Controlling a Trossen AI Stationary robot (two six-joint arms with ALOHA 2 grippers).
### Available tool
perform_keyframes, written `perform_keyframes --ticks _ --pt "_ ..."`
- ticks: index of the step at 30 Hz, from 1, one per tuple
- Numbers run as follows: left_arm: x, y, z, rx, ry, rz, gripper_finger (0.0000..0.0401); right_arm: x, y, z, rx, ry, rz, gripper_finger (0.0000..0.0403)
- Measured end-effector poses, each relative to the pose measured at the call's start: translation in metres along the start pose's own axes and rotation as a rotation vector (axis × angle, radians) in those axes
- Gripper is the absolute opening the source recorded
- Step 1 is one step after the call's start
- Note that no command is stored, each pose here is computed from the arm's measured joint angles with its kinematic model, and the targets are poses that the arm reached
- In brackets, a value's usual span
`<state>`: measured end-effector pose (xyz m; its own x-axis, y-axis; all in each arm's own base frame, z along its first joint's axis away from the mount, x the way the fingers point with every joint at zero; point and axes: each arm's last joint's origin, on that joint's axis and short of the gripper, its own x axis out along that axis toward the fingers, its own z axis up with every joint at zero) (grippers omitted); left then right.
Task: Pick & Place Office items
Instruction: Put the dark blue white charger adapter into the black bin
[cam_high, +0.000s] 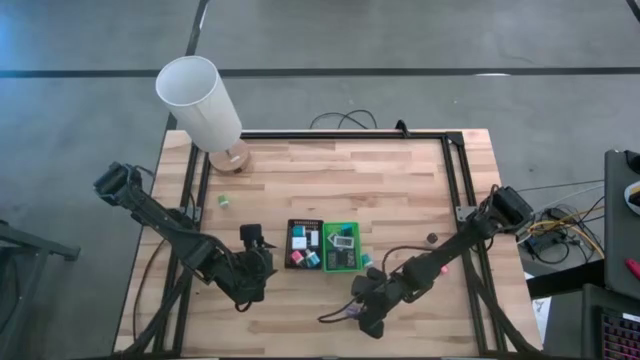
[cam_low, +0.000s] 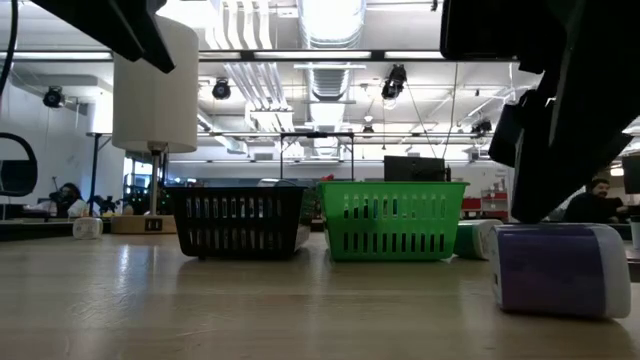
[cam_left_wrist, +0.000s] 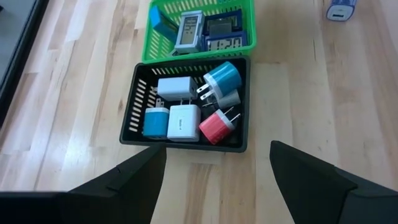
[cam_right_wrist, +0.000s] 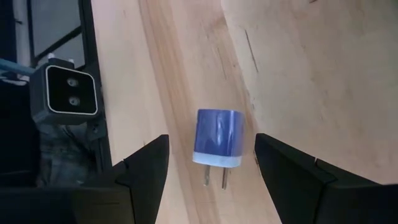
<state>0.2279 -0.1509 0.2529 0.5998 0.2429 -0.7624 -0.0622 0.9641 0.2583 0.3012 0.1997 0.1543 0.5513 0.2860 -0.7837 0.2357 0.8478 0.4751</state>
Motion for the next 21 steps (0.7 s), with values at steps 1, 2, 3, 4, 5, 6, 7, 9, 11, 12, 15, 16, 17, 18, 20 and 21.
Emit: perform_keyframes --ticks 1,2,3,4,5,6,7,9,11,12,15,16,17,18,20,21 --pt "0.000 0.000 0.000 0.000 0.002 -0.003 0.0291 0.003 0.000 0.000 0.005 0.001 0.002 0.0235" --pt "0.000 0.000 0.000 -0.001 0.002 -0.003 0.0291 0.005 0.000 0.000 0.008 0.009 0.005 0.0235" --pt "0.000 0.000 0.000 -0.002 0.002 -0.003 0.0291 0.009 0.001 -0.001 0.009 0.024 0.004 0.0235" --pt "0.000 0.000 0.000 -0.003 0.003 -0.003 0.0291 0.015 0.001 -0.002 0.009 0.042 0.002 0.0235" --pt "0.000 0.000 0.000 -0.003 0.004 -0.002 0.0291 0.022 0.003 -0.002 0.008 0.062 0.004 0.0235" --pt "0.000 0.000 0.000 -0.003 0.005 -0.002 0.0291 0.030 0.005 -0.002 0.004 0.081 0.008 0.0235" --pt "0.000 0.000 0.000 -0.005 0.005 -0.002 0.0291 0.038 0.006 -0.002 -0.002 0.095 0.008 0.0235" --pt "0.000 0.000 0.000 -0.005 0.005 -0.002 0.0291 0.052 0.015 0.001 -0.010 0.130 0.038 0.0235" --pt "0.000 0.000 -0.001 -0.004 0.007 -0.002 0.0291 0.065 0.021 0.004 -0.015 0.171 0.046 0.0235" --pt "0.000 0.000 -0.001 -0.004 0.007 -0.002 0.0291 0.070 0.025 0.006 -0.019 0.191 0.039 0.0235" --pt "0.000 0.000 -0.001 -0.008 0.013 -0.009 0.0291 0.078 0.035 0.015 -0.056 0.252 -0.002 0.0235" --pt "0.000 0.000 -0.001 -0.010 0.015 -0.012 0.0291 0.080 0.037 0.017 -0.074 0.275 -0.026 0.0235" --pt "0.000 0.000 -0.001 -0.013 0.017 -0.014 0.0291 0.079 0.040 0.020 -0.096 0.295 -0.046 0.0235" --pt "0.000 0.000 -0.001 -0.014 0.017 -0.017 0.0291 0.079 0.044 0.023 -0.119 0.315 -0.065 0.0235" --pt "0.000 -0.001 -0.001 -0.013 0.020 -0.021 0.0291 0.076 0.050 0.027 -0.165 0.351 -0.094 0.0235" --pt "0.000 -0.001 -0.002 -0.013 0.023 -0.022 0.0291 0.075 0.052 0.029 -0.187 0.363 -0.103 0.0235"
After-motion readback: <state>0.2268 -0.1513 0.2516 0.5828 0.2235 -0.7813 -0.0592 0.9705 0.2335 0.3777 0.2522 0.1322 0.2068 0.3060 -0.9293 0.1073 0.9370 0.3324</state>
